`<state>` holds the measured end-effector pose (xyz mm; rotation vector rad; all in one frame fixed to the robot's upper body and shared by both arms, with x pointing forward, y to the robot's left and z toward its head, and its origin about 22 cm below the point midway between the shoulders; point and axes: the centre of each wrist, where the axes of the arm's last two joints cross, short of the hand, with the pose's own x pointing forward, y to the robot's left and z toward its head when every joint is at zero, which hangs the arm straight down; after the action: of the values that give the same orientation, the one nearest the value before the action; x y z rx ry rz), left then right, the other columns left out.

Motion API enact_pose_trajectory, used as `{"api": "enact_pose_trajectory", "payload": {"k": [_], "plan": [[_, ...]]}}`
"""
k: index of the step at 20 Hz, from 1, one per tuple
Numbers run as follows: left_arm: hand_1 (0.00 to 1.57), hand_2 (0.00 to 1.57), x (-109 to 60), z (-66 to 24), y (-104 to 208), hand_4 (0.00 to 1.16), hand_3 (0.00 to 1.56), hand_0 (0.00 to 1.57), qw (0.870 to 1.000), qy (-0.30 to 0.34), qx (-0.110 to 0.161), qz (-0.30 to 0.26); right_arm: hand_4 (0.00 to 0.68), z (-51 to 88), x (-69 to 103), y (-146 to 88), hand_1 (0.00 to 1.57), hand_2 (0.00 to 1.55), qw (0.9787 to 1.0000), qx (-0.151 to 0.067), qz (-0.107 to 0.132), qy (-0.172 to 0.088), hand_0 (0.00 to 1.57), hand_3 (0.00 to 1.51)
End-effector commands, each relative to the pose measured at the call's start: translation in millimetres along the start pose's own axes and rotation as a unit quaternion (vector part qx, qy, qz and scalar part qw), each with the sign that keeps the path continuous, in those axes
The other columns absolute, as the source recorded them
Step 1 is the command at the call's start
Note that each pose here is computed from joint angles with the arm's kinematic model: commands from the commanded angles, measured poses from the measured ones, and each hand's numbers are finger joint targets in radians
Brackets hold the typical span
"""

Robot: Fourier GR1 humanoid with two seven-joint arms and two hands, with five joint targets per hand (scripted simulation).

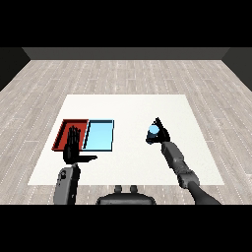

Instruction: Pick the blue can and put it in the blue box

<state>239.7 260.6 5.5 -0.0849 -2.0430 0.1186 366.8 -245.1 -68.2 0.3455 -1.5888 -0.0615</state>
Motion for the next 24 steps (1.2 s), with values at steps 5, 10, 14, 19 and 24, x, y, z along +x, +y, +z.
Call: {"api": "enact_pose_trajectory", "payload": {"k": [5, 10, 14, 19, 24], "plan": [[0.00, 0.00, -23.3, 7.6, -12.4, 0.00, 0.00, 0.00, 1.000, 0.001, 0.007, -0.003, 0.000, -9.8, 11.1, 0.9, 0.00, 0.38, 0.9995, -0.027, 0.014, -0.008, 0.00, 0.00], [0.00, 0.00, 1.1, -6.6, -13.2, 0.00, 0.00, 0.00, 1.000, -0.001, -0.006, -0.007, 0.659, -17.0, 4.8, 22.2, 1.56, 1.48, 0.9951, -0.036, 0.087, 0.030, 1.56, 1.44], [0.00, 0.00, 19.0, -9.6, -18.6, 0.00, 0.00, 0.00, 1.000, 0.007, -0.005, 0.009, 0.678, -6.5, 2.6, 7.3, 1.56, 1.49, 0.9940, -0.042, 0.094, 0.037, 1.56, 1.44], [0.00, 0.00, 7.1, -7.7, -8.1, 0.00, 0.00, 0.00, 1.000, 0.008, -0.009, 0.012, 0.662, -13.0, 13.3, 16.8, 1.54, 1.47, 0.9939, -0.038, 0.103, 0.008, 1.54, 1.42], [0.00, 0.00, -0.5, 8.1, -23.8, 0.00, 0.00, 0.00, 0.999, 0.019, -0.028, -0.014, 0.652, -28.4, 34.2, 23.8, 1.49, 1.45, 0.9935, -0.021, 0.105, -0.038, 1.49, 1.41]]}}
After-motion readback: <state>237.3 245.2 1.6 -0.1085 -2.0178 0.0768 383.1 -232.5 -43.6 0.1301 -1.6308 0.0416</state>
